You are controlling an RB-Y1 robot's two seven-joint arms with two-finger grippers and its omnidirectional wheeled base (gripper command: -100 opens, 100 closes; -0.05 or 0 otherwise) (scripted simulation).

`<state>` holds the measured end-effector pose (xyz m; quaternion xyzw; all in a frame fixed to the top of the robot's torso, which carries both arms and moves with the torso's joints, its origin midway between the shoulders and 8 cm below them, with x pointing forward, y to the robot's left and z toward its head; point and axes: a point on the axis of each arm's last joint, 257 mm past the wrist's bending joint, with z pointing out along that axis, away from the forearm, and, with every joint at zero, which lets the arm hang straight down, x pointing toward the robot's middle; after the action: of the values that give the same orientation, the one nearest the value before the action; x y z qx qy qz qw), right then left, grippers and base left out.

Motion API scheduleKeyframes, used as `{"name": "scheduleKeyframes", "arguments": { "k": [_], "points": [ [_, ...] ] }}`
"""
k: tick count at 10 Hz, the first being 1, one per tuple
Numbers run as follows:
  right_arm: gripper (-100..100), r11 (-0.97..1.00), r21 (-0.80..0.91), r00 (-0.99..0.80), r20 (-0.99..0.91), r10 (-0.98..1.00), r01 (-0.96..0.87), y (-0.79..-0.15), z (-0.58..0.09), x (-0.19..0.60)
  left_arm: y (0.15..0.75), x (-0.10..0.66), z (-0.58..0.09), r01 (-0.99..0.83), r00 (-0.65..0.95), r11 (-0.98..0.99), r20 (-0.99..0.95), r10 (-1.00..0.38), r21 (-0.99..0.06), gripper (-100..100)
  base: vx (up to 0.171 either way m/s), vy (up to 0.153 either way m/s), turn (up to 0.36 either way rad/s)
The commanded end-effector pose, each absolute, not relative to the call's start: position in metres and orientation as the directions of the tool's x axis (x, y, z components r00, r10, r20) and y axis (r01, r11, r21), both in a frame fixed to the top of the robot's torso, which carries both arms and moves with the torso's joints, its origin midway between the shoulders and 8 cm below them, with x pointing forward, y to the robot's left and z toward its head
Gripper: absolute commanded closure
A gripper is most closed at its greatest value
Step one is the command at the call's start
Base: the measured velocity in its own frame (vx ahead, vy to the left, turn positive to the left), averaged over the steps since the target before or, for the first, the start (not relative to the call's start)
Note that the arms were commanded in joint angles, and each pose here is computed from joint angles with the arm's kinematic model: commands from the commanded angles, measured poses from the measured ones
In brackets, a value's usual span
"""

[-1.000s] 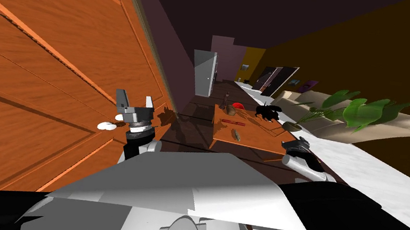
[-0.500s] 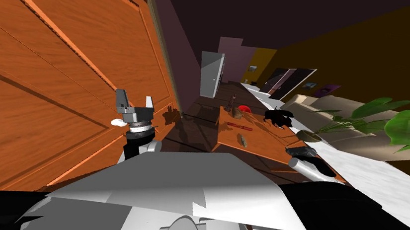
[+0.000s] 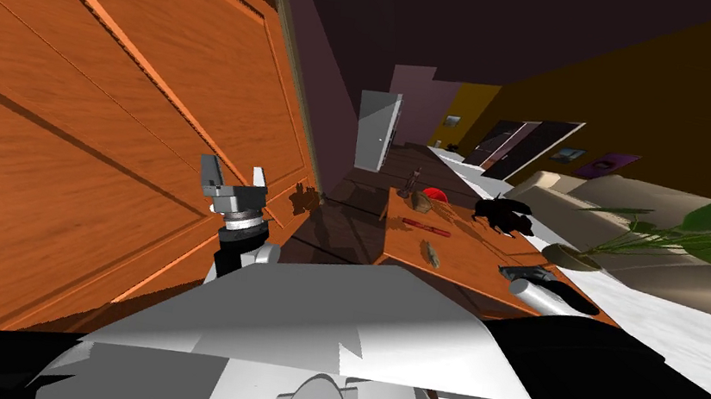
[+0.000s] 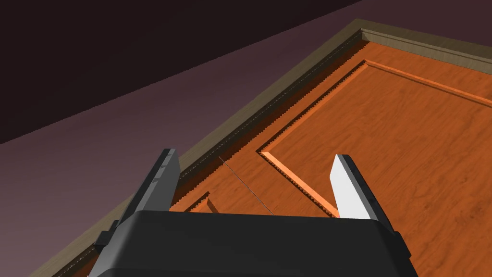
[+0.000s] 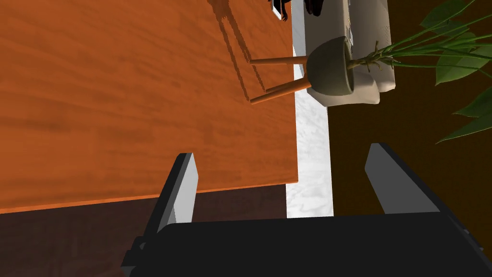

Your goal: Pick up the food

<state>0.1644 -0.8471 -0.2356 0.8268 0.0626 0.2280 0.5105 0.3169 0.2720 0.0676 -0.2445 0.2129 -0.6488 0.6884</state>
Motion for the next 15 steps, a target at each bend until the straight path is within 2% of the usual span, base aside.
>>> {"name": "scheduleKeyframes", "arguments": {
  "k": [1,10,15],
  "points": [
    [-100,-0.489,0.862,0.897,0.316,0.31,-0.135,-0.85,-0.245,0.156,0.272,0.317,0.068,0.789,0.067,0.038,0.024,-0.997,-0.613,0,0.026,0.019,-0.006],
    [-100,-0.702,0.607,0.898,0.426,-0.109,-0.373,-0.849,-0.332,0.074,0.272,0.317,0.068,0.789,0.067,0.039,0.024,-0.997,-0.613,0,0.063,0.016,0.196],
    [-100,-0.723,0.544,0.885,0.418,-0.207,-0.426,-0.84,-0.356,0.053,0.272,0.317,0.068,0.789,0.067,0.038,0.024,-0.997,-0.613,0,0.033,-0.009,0.088]
  ]
}}
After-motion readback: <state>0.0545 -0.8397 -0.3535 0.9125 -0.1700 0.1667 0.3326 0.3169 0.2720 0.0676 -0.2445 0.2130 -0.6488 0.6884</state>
